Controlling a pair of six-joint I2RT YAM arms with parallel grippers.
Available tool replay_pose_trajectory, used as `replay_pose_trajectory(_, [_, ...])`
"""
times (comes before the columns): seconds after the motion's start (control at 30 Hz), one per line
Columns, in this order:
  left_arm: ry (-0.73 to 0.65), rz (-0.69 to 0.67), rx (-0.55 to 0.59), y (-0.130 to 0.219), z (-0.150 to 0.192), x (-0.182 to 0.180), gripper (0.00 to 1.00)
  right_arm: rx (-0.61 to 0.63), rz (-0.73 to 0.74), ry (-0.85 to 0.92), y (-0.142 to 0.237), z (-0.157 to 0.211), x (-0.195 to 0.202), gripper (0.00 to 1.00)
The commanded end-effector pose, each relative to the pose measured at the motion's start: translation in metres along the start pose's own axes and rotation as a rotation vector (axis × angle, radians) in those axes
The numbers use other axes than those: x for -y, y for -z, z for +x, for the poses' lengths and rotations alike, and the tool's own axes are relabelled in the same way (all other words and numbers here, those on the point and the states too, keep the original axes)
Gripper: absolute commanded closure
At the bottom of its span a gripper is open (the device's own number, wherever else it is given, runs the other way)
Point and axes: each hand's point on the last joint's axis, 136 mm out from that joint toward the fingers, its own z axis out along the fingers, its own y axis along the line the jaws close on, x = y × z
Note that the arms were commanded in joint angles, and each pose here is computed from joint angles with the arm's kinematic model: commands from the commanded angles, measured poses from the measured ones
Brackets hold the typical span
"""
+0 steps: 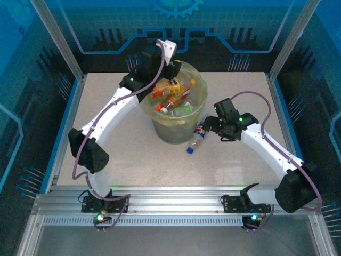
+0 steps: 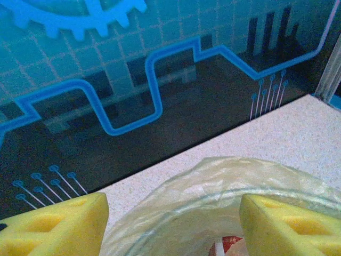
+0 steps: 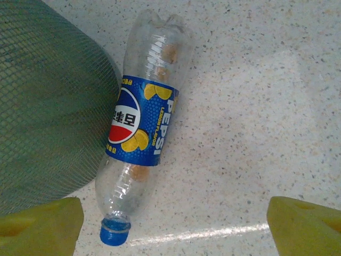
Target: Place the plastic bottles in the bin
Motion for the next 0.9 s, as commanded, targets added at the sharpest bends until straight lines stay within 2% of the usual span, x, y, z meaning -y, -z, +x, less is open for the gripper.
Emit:
replay_pose_trajectory(0.0, [0.067,-0.071,0.032,0.031,-0.015,-0.026,0.32,-0.015,-0.054,-0.035,-0.012,-0.004,-0.005,0.15])
replay_pose_trajectory(0.13, [0.148,-0.111,0.016,0.051,-0.001,-0.047,0.28,-0.044,-0.069,-0.039,-0.024,-0.005,-0.009,0.2])
replay_pose_trajectory(0.4, [0.245,-0.156,-0.051,0.079,0.042,-0.072,0.23,-0.096,-0.064,-0.043,-0.048,-0.004,-0.01,0.21])
replay_pose_trajectory(0.87, [0.305,-0.122,-0.186,0.054,0.104,-0.059,0.24,-0.167,-0.043,-0.061,-0.088,0.0,-0.004,0.24])
